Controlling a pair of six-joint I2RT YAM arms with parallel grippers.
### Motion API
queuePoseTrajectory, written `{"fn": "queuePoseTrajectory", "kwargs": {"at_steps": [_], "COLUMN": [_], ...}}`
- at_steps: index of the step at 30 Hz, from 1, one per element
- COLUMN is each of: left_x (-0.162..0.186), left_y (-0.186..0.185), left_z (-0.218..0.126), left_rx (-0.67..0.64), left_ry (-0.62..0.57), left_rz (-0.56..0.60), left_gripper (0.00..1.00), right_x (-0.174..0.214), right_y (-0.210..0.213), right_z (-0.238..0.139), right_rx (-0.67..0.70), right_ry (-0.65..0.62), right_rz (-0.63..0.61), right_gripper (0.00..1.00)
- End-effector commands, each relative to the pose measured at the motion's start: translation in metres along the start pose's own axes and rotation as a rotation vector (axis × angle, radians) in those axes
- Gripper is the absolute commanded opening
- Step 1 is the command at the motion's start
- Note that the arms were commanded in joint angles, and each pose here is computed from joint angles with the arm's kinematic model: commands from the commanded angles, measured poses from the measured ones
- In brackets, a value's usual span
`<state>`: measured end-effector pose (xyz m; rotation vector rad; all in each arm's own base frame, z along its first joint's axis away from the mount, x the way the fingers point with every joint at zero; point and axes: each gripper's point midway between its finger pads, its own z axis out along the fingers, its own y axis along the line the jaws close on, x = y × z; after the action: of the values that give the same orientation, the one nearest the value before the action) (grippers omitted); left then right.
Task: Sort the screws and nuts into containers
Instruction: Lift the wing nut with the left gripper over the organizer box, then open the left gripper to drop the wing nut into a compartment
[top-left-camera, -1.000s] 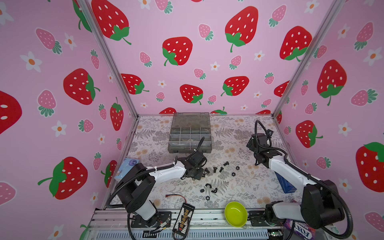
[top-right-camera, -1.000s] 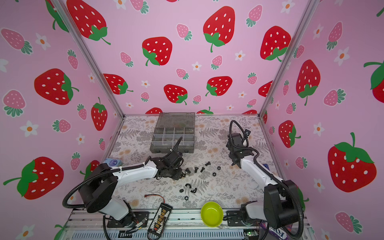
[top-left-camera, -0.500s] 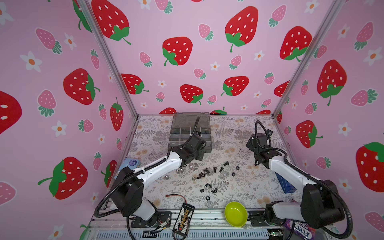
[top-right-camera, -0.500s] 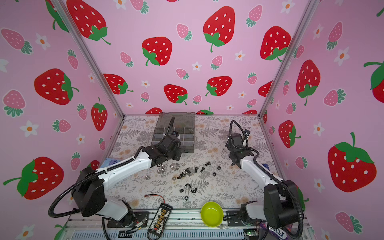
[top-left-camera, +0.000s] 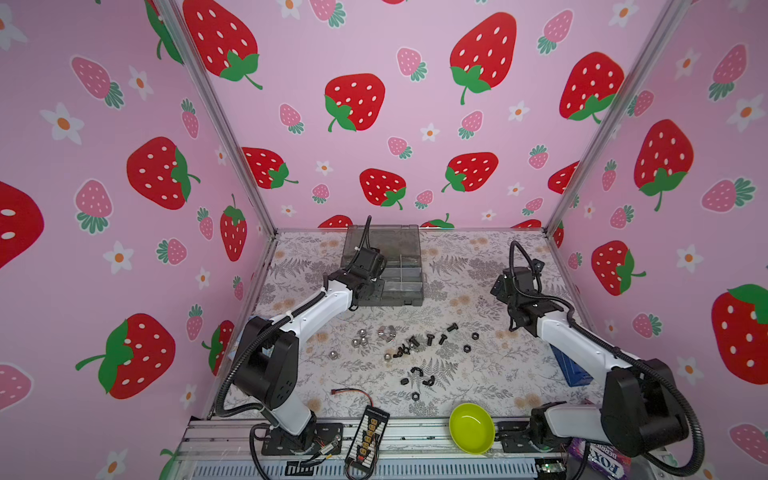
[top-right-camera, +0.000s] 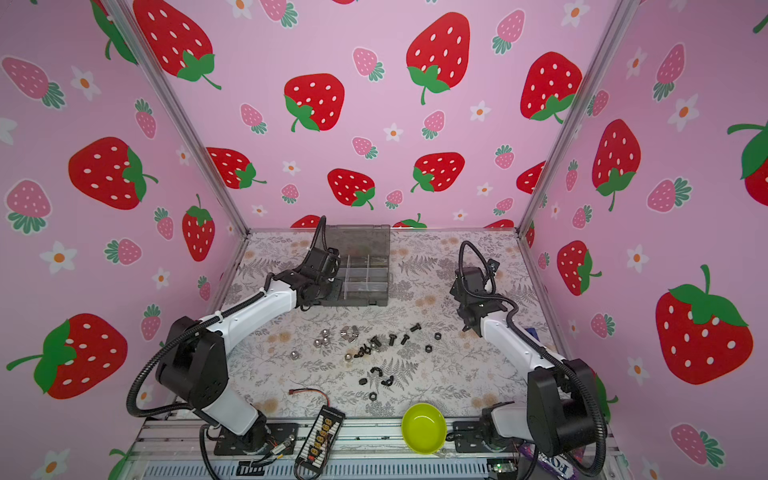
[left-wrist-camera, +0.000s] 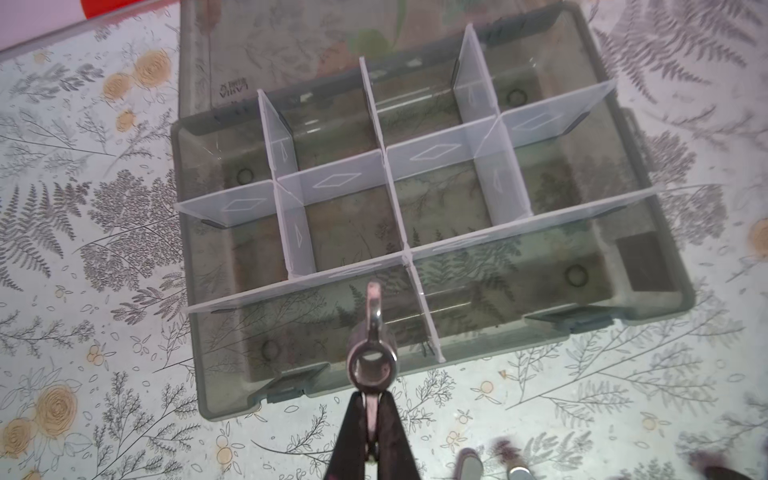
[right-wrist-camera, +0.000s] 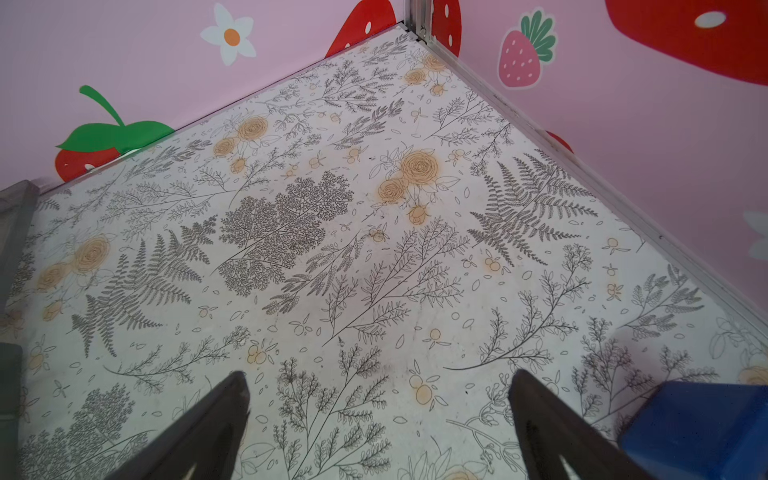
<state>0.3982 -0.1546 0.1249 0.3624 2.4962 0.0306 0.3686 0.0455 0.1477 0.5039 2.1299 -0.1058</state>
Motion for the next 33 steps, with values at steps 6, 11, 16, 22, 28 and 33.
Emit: {"fn": "queuePoseTrajectory", "kwargs": {"at_steps": [6, 11, 16, 22, 28, 33], "left_x": [0.008, 0.011, 0.012, 0.02, 0.017, 0.014], "left_y": [0.009, 0.016, 0.018, 0.014, 0.017, 0.016], "left_z": [0.024, 0.033, 0.041, 0.05, 0.059, 0.065], "left_rx": [0.079, 0.133, 0.147, 0.176, 0.175, 0.183], "left_ry": [0.043, 0.049, 0.052, 0.076, 0.091, 0.109], "left_rz": [0.173, 0.2, 0.221, 0.278, 0.296, 0.289], "left_gripper": [0.0, 0.0, 0.0, 0.0, 0.0, 0.03], "right_x": [-0.001, -0.003, -0.001, -0.001, 0.001, 0.005], "right_y": [0.004, 0.005, 0.007, 0.008, 0.008, 0.006], "right_z": [-0.001, -0.001, 0.0, 0.001, 0.0, -0.001], "right_rx": [-0.016, -0.014, -0.021, -0.027, -0.031, -0.034], "right_ry": [-0.003, -0.003, 0.003, 0.009, 0.012, 0.019], "right_rz": [0.012, 0.016, 0.02, 0.023, 0.029, 0.031], "right_gripper": [1.0, 1.0, 1.0, 1.0, 1.0, 1.0]}}
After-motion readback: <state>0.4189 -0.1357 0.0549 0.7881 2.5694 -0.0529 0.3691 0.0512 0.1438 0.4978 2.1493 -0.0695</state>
